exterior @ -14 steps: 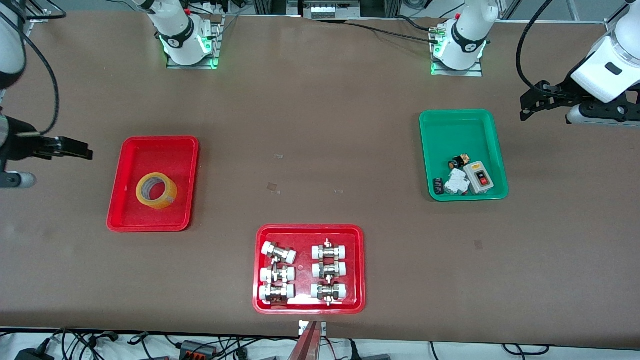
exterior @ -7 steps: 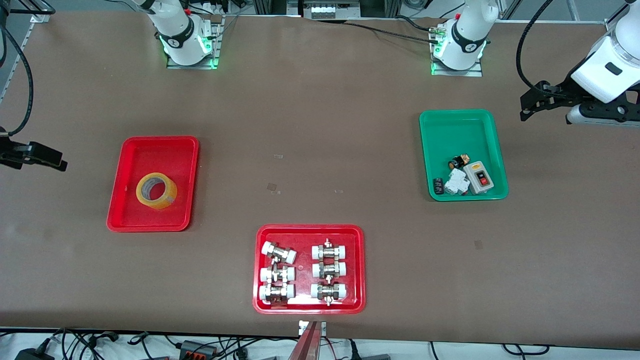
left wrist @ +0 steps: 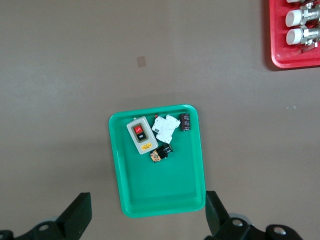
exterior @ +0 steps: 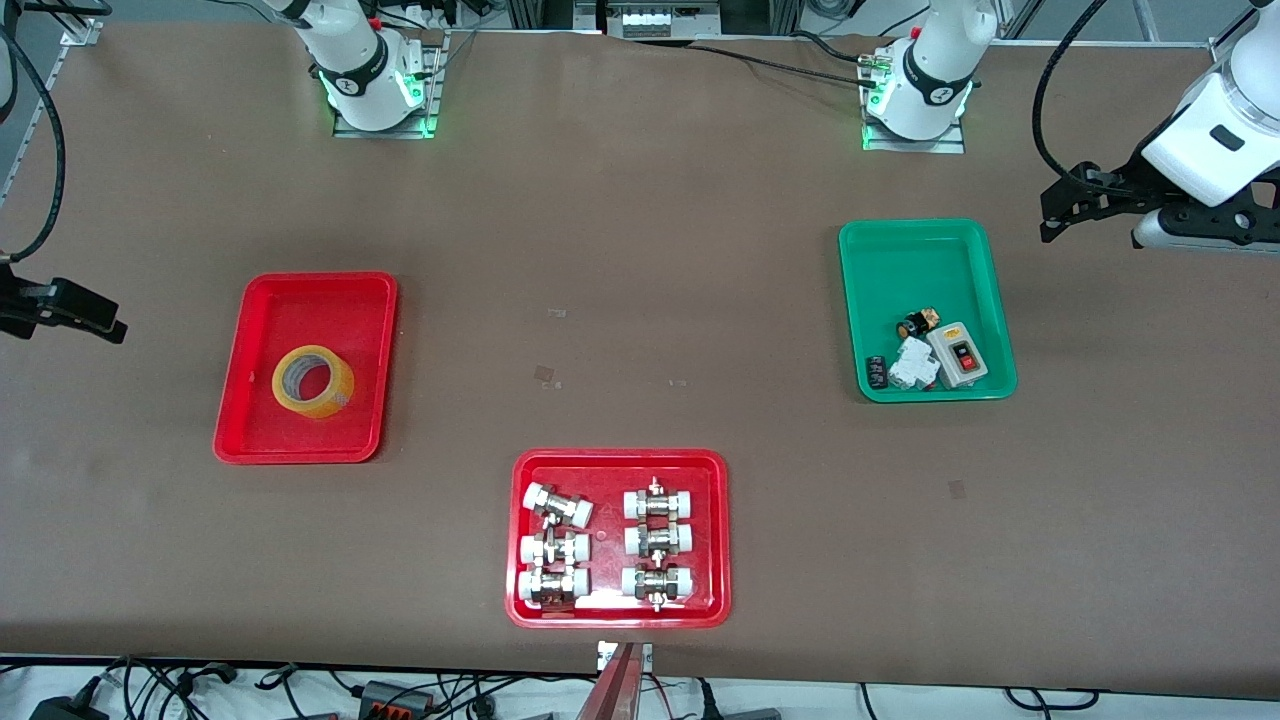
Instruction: Left arm passes tape to right arm into tray
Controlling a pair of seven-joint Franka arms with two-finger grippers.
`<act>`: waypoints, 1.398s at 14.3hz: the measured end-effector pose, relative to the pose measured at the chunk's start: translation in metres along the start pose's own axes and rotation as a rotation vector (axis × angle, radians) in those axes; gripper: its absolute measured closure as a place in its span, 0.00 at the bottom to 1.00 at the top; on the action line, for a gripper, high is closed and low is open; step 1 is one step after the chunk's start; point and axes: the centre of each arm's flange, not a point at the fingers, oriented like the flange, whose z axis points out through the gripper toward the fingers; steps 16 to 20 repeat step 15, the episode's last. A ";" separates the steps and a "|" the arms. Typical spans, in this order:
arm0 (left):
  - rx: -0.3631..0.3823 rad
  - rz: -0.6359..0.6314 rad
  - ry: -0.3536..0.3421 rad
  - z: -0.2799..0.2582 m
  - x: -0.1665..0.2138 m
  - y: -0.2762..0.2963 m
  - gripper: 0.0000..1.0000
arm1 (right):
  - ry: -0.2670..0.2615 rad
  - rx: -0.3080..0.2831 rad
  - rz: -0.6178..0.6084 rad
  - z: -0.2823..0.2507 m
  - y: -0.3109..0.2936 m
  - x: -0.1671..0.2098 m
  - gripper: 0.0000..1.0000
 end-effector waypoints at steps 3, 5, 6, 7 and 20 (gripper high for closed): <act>0.000 0.000 0.000 0.000 0.000 0.000 0.00 | 0.006 0.001 -0.001 0.009 0.000 -0.023 0.00; 0.000 0.000 0.000 0.000 0.000 0.000 0.00 | -0.002 0.003 0.000 0.016 0.000 -0.044 0.00; 0.000 0.000 0.000 0.000 0.000 0.000 0.00 | -0.008 0.003 0.000 0.018 0.000 -0.052 0.00; 0.000 0.000 0.000 0.000 0.000 0.000 0.00 | -0.012 0.004 0.000 0.019 0.000 -0.058 0.00; 0.000 0.000 0.000 0.000 0.000 0.000 0.00 | -0.033 0.005 -0.002 0.011 -0.001 -0.070 0.00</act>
